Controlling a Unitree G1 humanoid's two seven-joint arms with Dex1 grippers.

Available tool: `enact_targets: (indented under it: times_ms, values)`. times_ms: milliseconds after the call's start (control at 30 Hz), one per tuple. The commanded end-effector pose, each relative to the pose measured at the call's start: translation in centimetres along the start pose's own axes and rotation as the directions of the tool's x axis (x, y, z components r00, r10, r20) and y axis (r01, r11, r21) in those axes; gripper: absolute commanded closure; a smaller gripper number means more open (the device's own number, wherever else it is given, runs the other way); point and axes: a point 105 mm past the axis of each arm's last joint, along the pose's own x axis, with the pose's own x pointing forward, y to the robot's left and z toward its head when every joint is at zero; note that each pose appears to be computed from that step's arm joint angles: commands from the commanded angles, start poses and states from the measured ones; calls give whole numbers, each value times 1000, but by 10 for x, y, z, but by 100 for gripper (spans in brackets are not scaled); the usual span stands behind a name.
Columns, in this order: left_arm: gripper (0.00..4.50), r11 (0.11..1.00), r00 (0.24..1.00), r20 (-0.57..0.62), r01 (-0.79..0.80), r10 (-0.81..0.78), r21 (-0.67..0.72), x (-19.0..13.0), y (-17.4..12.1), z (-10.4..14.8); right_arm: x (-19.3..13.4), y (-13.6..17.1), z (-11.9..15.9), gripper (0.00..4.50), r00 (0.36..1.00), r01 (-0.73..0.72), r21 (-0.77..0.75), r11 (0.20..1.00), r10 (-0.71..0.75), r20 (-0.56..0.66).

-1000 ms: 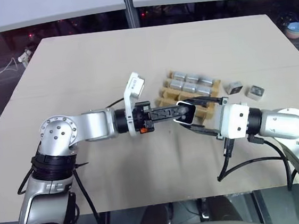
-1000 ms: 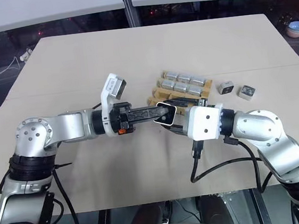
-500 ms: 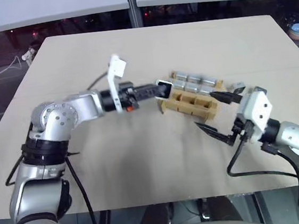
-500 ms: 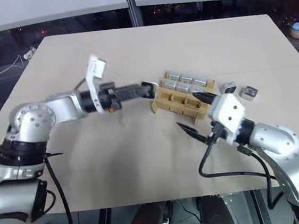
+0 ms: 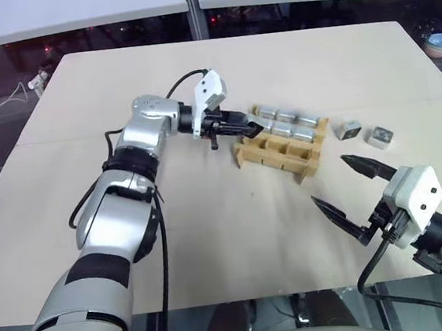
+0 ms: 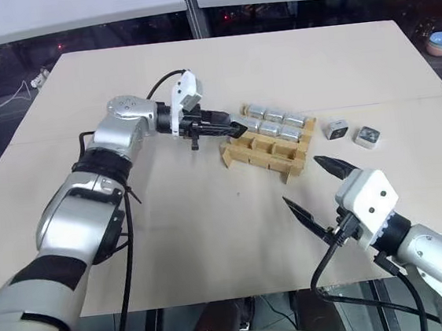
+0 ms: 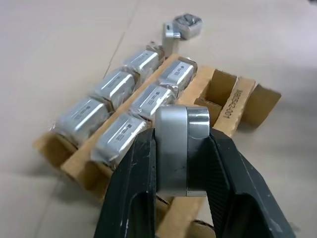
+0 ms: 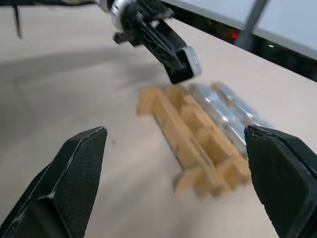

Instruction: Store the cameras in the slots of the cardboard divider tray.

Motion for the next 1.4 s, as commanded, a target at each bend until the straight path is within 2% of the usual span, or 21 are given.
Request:
enact_targets:
  times_ms: [33,433,567,900,1033,1100,1133,1267,1400]
  values:
    - [373,997,999,-36,20,-17,81,1,2,5,-3,0,13,8,998,30,-52,998,-27,47]
    - [373,972,969,-246,21,38,233,1,10,-7,-7,-7,13,8,995,93,-47,995,-91,41]
    - [373,965,966,-256,42,27,259,8,9,-4,-8,-12,10,8,996,87,-57,995,-86,22]
    - [373,954,950,-310,54,41,293,11,11,-6,-10,-50,9,8,992,-129,-64,990,129,-3]
    - [373,951,942,-336,90,16,297,13,8,-6,-10,-54,9,8,992,-126,-83,989,126,-6]
    - [271,950,941,-337,92,14,298,13,9,-5,-11,-55,9,0,993,-117,-83,990,117,-3]
    - [245,950,941,-338,92,14,297,14,9,-5,-11,-55,9,0,993,-114,-81,990,114,-1]
    - [71,960,987,-159,35,10,278,15,11,26,-13,-54,6,0,998,-62,-56,996,62,0]
    - [71,979,997,56,49,-61,199,-4,8,58,-13,-73,-18,0,983,132,-80,988,-141,-115]
